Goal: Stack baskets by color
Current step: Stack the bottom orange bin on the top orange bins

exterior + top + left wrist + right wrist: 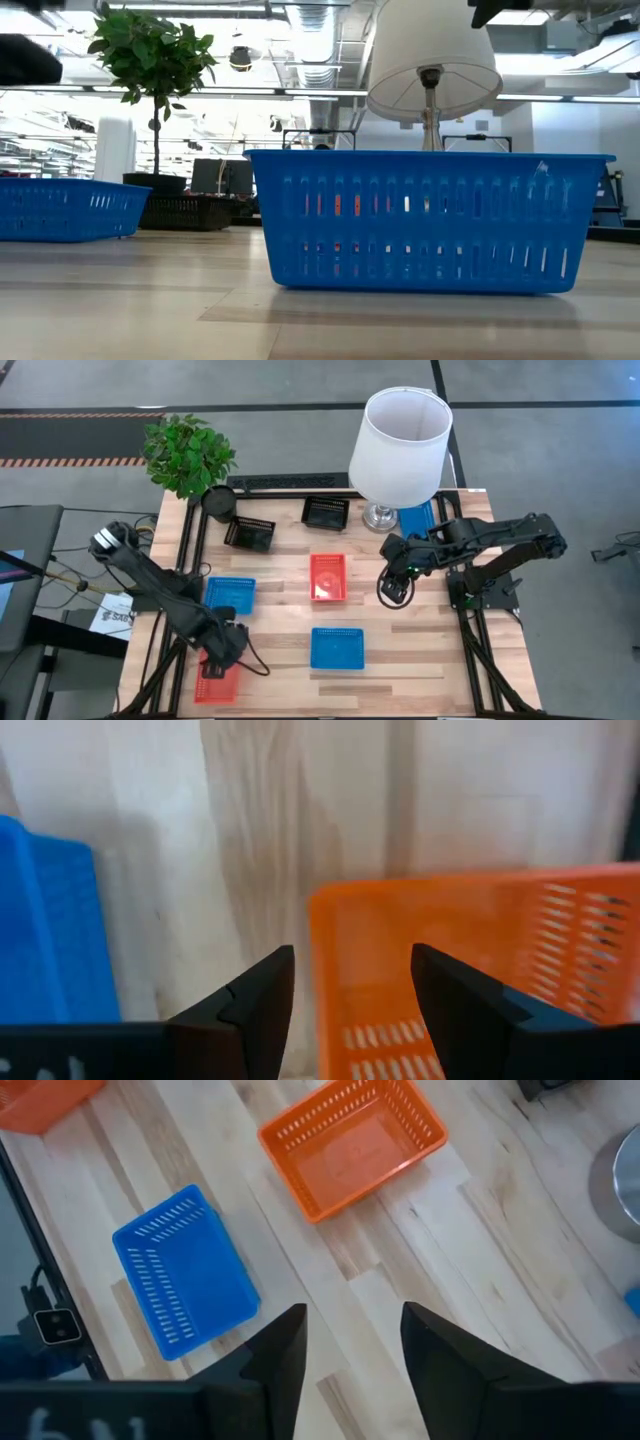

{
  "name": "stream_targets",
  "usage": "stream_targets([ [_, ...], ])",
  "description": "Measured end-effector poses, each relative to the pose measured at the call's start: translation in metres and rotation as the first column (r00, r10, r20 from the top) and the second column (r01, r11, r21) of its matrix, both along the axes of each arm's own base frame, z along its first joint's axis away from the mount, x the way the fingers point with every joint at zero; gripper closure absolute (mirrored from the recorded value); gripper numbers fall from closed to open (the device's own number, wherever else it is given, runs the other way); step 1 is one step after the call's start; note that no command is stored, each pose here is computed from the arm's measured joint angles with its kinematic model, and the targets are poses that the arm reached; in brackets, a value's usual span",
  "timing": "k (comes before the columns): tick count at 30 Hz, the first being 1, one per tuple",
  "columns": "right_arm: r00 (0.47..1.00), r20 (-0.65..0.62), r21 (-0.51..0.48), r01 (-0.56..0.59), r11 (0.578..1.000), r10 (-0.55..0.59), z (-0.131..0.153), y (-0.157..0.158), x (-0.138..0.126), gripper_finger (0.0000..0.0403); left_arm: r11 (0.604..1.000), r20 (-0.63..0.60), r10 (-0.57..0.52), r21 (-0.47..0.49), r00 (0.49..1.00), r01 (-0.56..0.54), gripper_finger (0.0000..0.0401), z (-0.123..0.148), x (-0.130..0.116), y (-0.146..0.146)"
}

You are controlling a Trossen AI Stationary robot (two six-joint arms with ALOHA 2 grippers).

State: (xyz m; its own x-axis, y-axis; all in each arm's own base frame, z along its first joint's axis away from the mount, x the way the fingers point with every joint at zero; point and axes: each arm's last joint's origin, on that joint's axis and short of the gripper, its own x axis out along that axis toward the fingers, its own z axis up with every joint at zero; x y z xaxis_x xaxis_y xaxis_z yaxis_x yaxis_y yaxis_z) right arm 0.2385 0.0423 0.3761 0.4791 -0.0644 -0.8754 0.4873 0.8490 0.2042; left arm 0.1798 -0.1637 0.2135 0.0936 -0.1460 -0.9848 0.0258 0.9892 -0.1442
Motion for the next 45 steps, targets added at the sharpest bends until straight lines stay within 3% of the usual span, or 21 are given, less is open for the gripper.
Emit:
stream_targets([
  [7,1.000,-0.001,0.004,0.003,1.000,-0.003,0.000,0.001,0.000,0.0226,0.989,-0.068,-0.036,0.139,0.997,0.045,0.0212,-0.031,0.006,-0.011],
  [15,1.000,-0.005,0.014,-0.003,1.000,0.003,0.000,0.001,0.000,0.0226,0.992,-0.119,-0.053,0.109,0.992,0.066,0.0226,-0.045,0.008,-0.016],
  [18,1.000,-0.006,0.015,-0.008,1.000,0.008,0.000,0.001,0.000,0.0226,0.995,-0.155,-0.038,0.089,0.987,0.053,0.0267,-0.049,0.005,-0.012],
  [22,1.000,-0.015,0.013,-0.009,1.000,0.009,-0.001,0.001,-0.001,0.0226,0.996,-0.193,-0.056,0.051,0.980,0.067,0.0366,-0.051,0.004,-0.011],
  [24,1.000,-0.024,0.013,-0.010,1.000,0.011,-0.001,0.001,-0.002,0.0226,0.997,-0.187,-0.068,0.025,0.980,0.074,0.0389,-0.047,0.006,-0.010],
  [30,1.000,-0.020,0.027,-0.009,1.000,0.010,0.002,0.000,-0.006,0.0226,0.997,-0.123,-0.058,-0.060,0.991,0.051,0.0400,-0.004,0.017,0.018],
  [34,1.000,-0.006,0.032,-0.003,0.999,0.003,0.006,-0.001,-0.012,0.0226,0.988,0.036,0.024,-0.153,0.999,-0.019,0.0401,0.044,0.028,0.055],
  [37,1.000,-0.009,0.033,0.003,0.999,-0.003,0.008,-0.003,-0.017,0.0226,0.980,0.201,0.113,-0.183,0.973,-0.076,0.0401,0.077,0.042,0.089],
  [41,1.000,-0.009,0.034,0.027,0.999,-0.027,0.009,-0.006,-0.020,0.0226,0.988,0.414,0.144,-0.116,0.899,-0.105,0.0401,0.110,0.076,0.133],
  [43,0.999,-0.016,0.030,0.035,0.999,-0.034,0.010,-0.007,-0.023,0.0226,0.993,0.511,0.117,-0.064,0.851,-0.098,0.0401,0.123,0.101,0.154],
  [45,0.999,-0.027,0.025,0.037,0.999,-0.037,0.010,-0.008,-0.026,0.0226,0.998,0.545,0.051,0.012,0.837,-0.069,0.0401,0.132,0.124,0.176],
])
